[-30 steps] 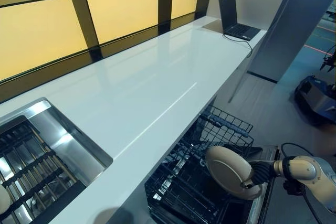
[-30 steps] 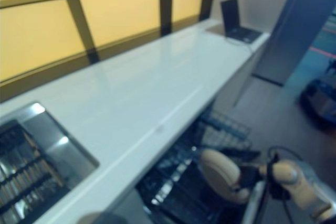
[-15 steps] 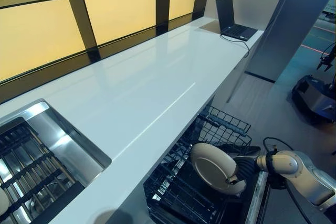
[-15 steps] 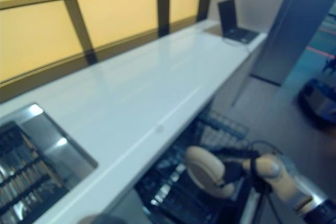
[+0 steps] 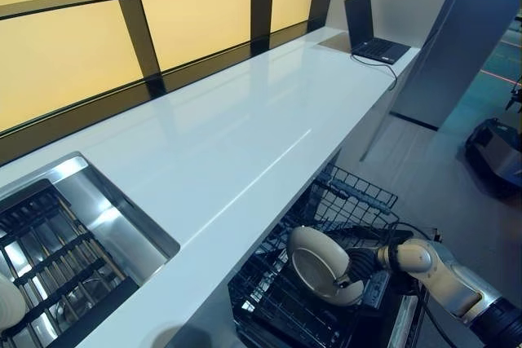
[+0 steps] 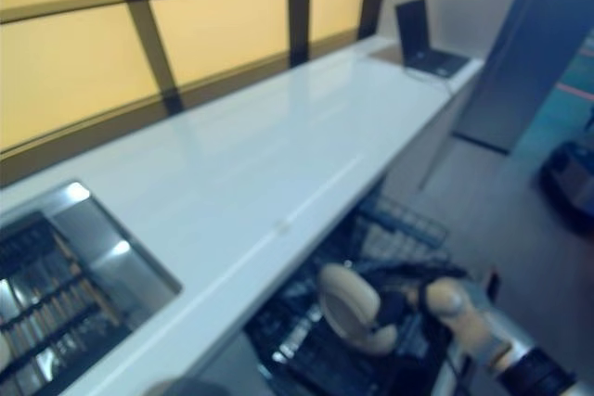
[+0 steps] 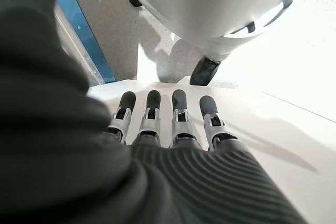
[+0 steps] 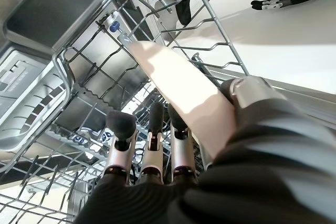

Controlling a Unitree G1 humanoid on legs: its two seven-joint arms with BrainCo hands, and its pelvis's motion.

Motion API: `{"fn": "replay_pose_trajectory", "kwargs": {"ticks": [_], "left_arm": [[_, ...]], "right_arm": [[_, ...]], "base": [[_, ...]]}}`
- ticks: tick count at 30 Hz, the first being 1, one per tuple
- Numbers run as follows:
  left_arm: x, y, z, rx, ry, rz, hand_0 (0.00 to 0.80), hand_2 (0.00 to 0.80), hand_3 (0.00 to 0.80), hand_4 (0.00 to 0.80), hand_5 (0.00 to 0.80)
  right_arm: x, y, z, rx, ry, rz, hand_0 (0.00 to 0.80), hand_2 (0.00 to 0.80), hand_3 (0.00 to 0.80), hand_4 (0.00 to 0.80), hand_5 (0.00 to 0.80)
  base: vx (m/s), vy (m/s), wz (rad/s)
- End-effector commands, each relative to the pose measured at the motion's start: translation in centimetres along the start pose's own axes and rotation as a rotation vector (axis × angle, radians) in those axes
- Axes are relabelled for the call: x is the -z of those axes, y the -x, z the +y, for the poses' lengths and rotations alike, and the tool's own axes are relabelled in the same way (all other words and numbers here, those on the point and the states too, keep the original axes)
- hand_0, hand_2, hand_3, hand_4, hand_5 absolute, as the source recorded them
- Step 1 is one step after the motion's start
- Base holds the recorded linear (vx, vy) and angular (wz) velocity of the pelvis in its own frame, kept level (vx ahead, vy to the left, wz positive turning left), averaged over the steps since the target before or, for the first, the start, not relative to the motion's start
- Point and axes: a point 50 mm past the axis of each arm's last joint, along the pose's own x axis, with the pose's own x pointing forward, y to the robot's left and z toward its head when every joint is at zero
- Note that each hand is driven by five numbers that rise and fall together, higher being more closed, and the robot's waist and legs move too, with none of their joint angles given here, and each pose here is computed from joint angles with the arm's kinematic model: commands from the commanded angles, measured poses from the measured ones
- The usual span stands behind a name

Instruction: Take plates into dishwasher

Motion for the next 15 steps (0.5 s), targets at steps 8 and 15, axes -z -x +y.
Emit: {"fn": "replay_pose_trajectory", "kwargs": {"ticks": [8, 15], "left_arm": [[-4.4, -0.5, 3.7, -0.053, -0.151, -0.076, 0.0, 0.0, 0.0, 0.0, 0.0], [-5.4, -0.6, 3.5, -0.044, -0.166, -0.099, 0.0, 0.0, 0.0, 0.0, 0.0]], "right_arm": [[-1.0, -2.4, -1.4, 0.077, 0.074, 0.009, 0.8, 0.8, 0.8, 0.8, 0.8], [0.4, -3.3, -1.5, 0.101, 0.041, 0.071, 0.8, 0.8, 0.8, 0.8, 0.8]], "base": [[-0.004, -0.004, 0.04], [-0.006, 0.008, 0.04]]}}
